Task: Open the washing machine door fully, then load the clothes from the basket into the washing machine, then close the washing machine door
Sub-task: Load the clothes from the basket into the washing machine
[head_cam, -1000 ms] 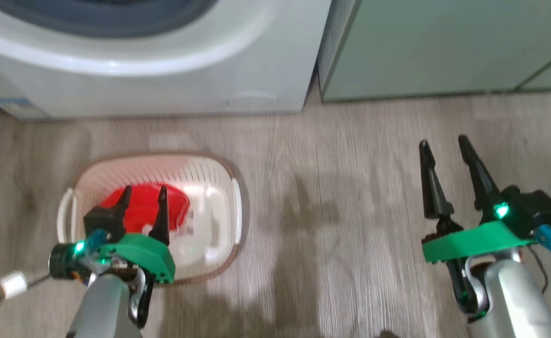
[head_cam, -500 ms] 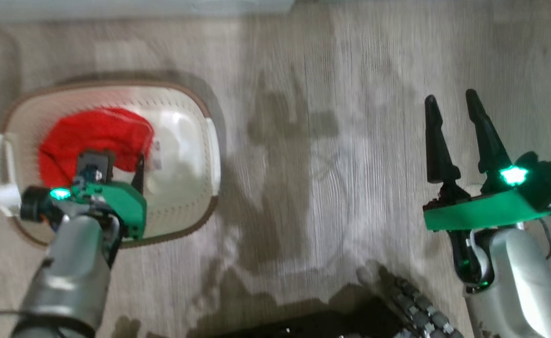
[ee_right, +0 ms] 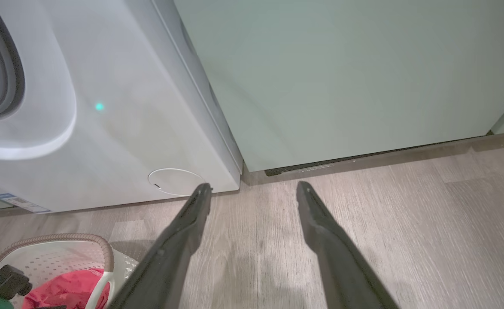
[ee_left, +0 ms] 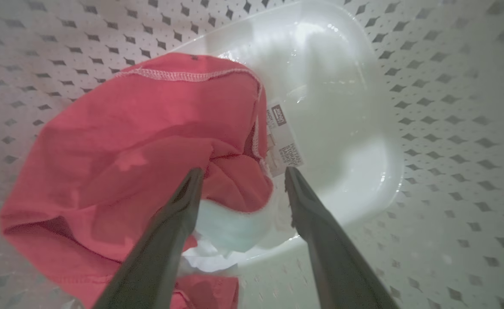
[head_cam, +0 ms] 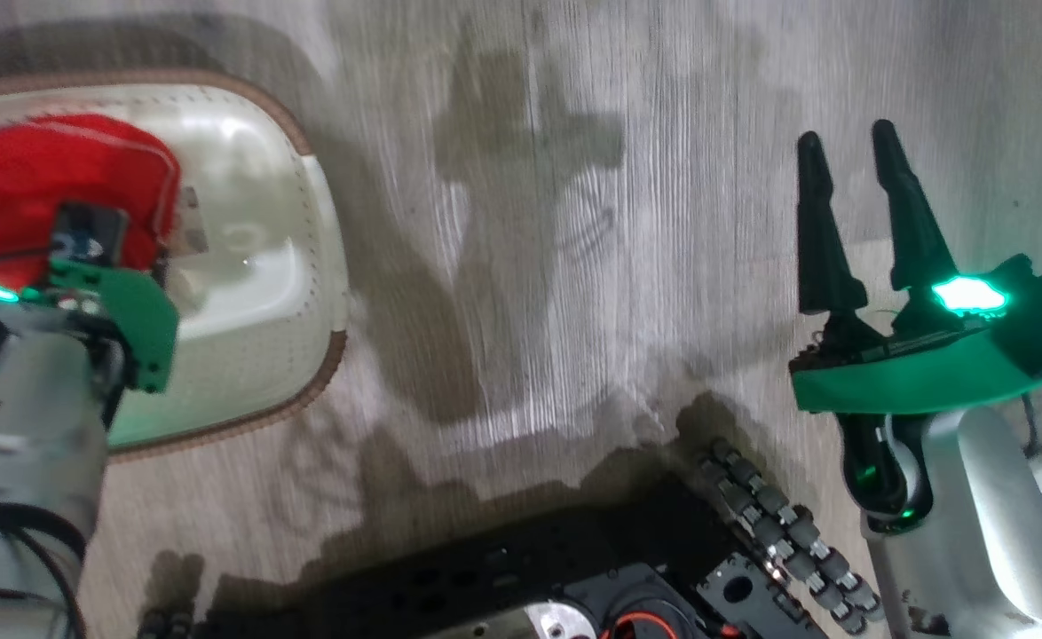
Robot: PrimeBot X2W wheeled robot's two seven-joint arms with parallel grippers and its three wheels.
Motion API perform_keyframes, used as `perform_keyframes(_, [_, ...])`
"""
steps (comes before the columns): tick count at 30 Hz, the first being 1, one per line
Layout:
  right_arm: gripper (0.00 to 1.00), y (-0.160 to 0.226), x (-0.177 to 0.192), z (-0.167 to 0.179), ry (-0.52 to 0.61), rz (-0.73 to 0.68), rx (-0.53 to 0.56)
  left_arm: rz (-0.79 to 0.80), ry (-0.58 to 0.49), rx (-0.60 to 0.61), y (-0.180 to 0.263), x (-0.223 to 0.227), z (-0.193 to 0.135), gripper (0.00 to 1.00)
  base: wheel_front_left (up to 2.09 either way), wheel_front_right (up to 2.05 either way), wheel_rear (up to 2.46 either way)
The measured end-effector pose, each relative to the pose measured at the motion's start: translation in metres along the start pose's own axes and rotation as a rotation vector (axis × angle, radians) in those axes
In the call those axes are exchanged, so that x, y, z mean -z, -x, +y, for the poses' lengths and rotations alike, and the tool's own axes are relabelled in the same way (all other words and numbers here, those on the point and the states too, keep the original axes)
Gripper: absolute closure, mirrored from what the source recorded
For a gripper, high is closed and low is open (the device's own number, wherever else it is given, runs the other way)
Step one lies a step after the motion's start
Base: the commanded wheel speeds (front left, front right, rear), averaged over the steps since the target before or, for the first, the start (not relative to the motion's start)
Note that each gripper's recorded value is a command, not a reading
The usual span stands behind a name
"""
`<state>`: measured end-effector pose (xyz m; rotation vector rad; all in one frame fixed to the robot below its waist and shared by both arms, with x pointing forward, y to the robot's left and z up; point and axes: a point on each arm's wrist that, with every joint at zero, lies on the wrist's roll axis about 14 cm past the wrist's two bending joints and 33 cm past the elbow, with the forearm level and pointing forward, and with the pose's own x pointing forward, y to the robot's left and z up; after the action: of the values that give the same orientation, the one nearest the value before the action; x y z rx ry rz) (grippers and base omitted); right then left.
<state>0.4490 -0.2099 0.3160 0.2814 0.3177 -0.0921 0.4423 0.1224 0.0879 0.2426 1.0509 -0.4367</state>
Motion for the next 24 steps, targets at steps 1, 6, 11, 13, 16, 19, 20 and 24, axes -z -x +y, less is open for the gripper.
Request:
perform_keyframes(1, [0.0, 0.0, 0.004, 0.0, 0.0, 0.009, -0.001, 0.015, -0.01, -0.004, -0.005, 0.004, 0.002, 0.0, 0.0, 0.0, 0.0])
perform_keyframes(6, [0.0, -0.002, 0.02, -0.007, -0.007, 0.044, 0.018, 0.08, -0.022, -0.051, -0.025, 0.018, 0.011, 0.0, 0.0, 0.0, 0.0])
perform_keyframes(11, [0.0, -0.004, 0.03, -0.005, -0.011, 0.065, 0.012, 0.14, -0.054, -0.056, -0.034, 0.026, 0.014, 0.0, 0.0, 0.0, 0.0])
perform_keyframes(13, [0.0, -0.005, 0.032, -0.006, -0.009, 0.067, 0.011, 0.183, -0.082, -0.063, -0.036, 0.033, 0.02, 0.0, 0.0, 0.0, 0.0])
perform_keyframes(16, [0.0, -0.006, 0.034, -0.006, -0.002, 0.071, 0.011, 0.223, -0.125, -0.078, -0.04, 0.038, 0.033, 0.0, 0.0, 0.0, 0.0])
perform_keyframes(19, [0.0, -0.006, 0.034, -0.007, -0.001, 0.072, 0.011, 0.25, -0.133, -0.084, -0.041, 0.043, 0.039, 0.0, 0.0, 0.0, 0.0])
perform_keyframes(20, [0.0, -0.006, 0.035, -0.008, 0.001, 0.074, 0.013, 0.273, -0.135, -0.079, -0.041, 0.047, 0.039, 0.0, 0.0, 0.0, 0.0])
perform_keyframes(24, [0.0, -0.006, 0.036, -0.007, 0.001, 0.075, 0.01, 0.299, -0.133, -0.065, -0.042, 0.053, 0.037, 0.0, 0.0, 0.0, 0.0])
